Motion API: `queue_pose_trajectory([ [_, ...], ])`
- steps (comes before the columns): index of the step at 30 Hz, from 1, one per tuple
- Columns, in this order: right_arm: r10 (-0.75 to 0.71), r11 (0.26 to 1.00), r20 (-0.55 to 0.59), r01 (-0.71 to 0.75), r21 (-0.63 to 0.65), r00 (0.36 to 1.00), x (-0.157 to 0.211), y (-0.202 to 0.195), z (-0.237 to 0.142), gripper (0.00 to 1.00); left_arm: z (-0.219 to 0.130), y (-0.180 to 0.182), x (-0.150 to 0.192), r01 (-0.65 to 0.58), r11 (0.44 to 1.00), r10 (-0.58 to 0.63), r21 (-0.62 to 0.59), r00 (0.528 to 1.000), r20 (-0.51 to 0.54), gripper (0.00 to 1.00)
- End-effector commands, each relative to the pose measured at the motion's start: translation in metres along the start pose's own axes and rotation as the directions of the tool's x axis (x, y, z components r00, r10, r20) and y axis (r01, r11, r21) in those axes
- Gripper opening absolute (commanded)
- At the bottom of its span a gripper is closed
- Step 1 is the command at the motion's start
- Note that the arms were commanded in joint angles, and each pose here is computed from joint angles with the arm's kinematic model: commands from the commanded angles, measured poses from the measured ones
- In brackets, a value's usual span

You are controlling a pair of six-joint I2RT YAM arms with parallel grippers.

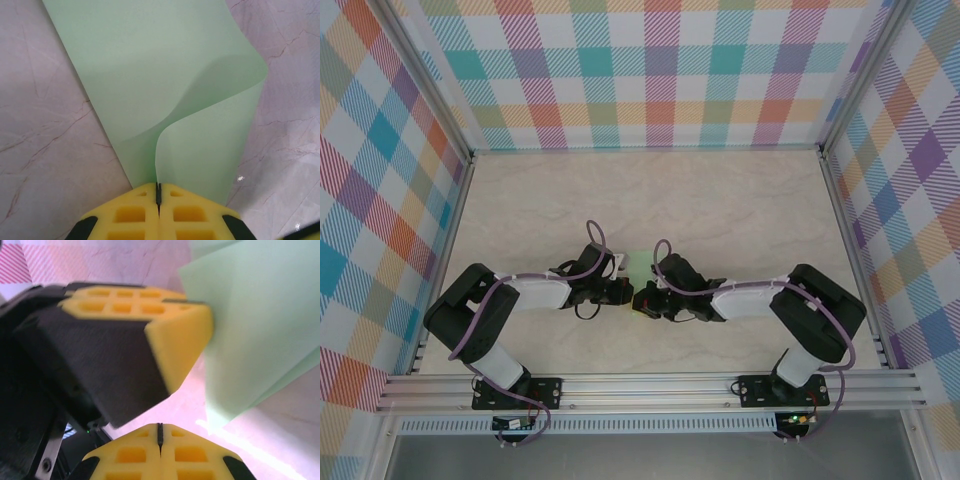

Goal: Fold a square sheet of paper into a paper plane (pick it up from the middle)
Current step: Third fold the triangle at the center of the table.

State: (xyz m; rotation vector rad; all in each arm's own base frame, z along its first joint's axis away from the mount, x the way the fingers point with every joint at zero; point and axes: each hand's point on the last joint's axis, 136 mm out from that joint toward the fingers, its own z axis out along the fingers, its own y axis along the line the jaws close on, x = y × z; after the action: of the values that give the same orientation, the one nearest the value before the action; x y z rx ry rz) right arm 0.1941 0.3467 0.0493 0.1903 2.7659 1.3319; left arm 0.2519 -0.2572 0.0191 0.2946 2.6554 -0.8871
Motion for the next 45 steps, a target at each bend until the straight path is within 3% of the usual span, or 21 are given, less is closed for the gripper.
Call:
queue_pose_trajectory([
  [1,-0.005,1.000,0.001,0.005,0.012,1.000,-0.008,-0.004,0.007,0.02,0.005,0.025,0.029,0.029,0.997,-0.035,-0.070,0.995,-0.090,0.05],
  [12,0.034,0.996,-0.025,-0.032,0.084,0.999,-0.006,-0.038,0.019,0.02,0.008,0.025,0.028,0.029,0.997,-0.035,-0.068,0.995,-0.096,0.05],
  [23,-0.063,0.998,0.014,0.063,0.018,0.998,-0.021,-0.001,-0.008,0.04,0.008,0.024,0.028,0.027,0.997,-0.033,-0.067,0.995,-0.097,0.05],
  [28,-0.077,0.997,-0.001,0.077,-0.001,0.997,-0.030,-0.003,-0.009,0.04,0.009,0.024,0.027,0.027,0.997,-0.034,-0.067,0.995,-0.093,0.05],
  [40,-0.031,0.995,-0.014,0.032,0.090,0.999,-0.038,-0.042,0.013,0.03,0.010,0.026,0.029,0.023,0.997,-0.030,-0.071,0.994,-0.101,0.04],
  [45,-0.046,0.997,-0.005,0.046,0.063,0.999,-0.041,-0.029,0.005,0.04,0.008,0.025,0.027,0.017,0.997,-0.025,-0.075,0.995,-0.100,0.04],
])
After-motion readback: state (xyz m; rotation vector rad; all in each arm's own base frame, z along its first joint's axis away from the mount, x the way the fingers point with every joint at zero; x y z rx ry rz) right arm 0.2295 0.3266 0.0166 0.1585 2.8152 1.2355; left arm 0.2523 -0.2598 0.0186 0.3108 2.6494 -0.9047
